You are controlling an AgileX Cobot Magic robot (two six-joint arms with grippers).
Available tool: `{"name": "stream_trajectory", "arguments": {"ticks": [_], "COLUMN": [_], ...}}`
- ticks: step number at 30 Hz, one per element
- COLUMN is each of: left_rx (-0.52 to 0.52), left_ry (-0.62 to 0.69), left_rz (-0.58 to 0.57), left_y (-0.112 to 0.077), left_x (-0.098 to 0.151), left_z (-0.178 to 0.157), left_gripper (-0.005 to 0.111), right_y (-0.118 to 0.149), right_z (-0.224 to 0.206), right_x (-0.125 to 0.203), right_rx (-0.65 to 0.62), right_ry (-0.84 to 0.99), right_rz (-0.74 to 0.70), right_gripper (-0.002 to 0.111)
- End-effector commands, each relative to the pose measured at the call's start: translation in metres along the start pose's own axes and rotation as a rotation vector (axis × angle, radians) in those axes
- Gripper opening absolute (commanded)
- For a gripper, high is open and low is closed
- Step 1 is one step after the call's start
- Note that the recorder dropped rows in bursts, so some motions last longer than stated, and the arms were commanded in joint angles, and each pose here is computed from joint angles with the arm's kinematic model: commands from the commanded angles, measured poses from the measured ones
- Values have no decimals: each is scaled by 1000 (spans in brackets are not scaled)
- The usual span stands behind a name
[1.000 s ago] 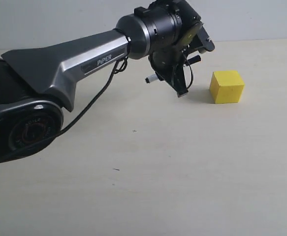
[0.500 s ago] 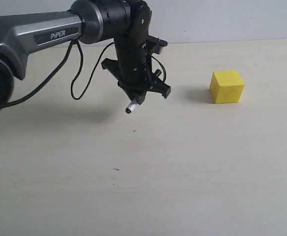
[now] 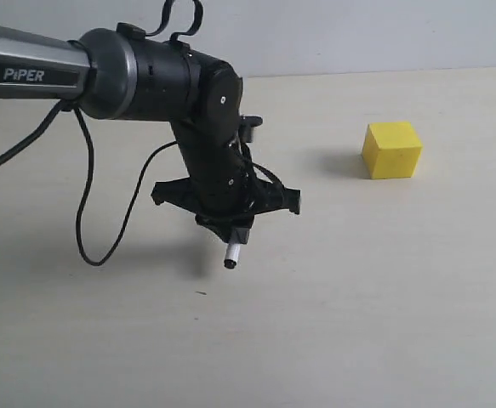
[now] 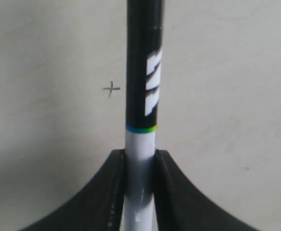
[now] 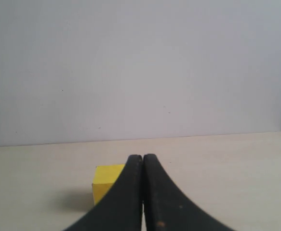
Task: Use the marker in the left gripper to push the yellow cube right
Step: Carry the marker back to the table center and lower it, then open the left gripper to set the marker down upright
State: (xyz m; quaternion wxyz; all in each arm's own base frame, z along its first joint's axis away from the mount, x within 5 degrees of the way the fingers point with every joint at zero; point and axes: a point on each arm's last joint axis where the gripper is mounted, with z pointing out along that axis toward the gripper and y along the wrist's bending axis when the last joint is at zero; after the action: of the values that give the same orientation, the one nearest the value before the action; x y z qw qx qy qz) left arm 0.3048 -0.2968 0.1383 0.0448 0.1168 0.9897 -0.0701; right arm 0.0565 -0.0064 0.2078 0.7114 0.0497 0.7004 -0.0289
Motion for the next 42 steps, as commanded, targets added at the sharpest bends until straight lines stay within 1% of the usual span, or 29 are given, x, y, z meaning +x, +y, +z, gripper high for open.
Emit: {"name": "stream_trajectory", "arguments": {"ticks": [1,3,4,7,10,11,12,14,15,18,21,32,42], "left_rx": [34,17,32,35,50,60,97,128,135,123,95,89,85], "left_ry": [-100,-116,-125,-125,-111,-108,-105,-96,-97,-81,-37,-40,-40], "left_rz": [-103,-155,-163,-100,-99,-117,-156,-213,-245,-264,-268,-269,-264], "left_y": [5,12,12,12,10,10,6,7,7,7,8,13,13], "left_x": [10,18,21,21,23,23,23,20,18,15,17,13,13], "left_z": [-20,-25,-24,-25,-25,-25,-24,-18,-17,-8,1,0,1], "left_gripper": [0,0,0,0,0,0,0,0,0,0,0,0,0], "right_y": [0,0,0,0,0,0,0,0,0,0,0,0,0], "right_z": [0,0,0,0,0,0,0,0,0,0,0,0,0], "right_x": [1,1,1,1,1,1,1,1,1,1,1,1,1], "right_rx": [7,7,7,7,7,7,7,7,7,7,7,7,7], "right_ry": [-8,-8,-8,-8,-8,-8,-8,-8,-8,-8,-8,-8,-8], "right_rz": [-2,-2,-2,-2,-2,-2,-2,-2,-2,-2,-2,-2,-2], "right_gripper": [0,0,0,0,0,0,0,0,0,0,0,0,0]}}
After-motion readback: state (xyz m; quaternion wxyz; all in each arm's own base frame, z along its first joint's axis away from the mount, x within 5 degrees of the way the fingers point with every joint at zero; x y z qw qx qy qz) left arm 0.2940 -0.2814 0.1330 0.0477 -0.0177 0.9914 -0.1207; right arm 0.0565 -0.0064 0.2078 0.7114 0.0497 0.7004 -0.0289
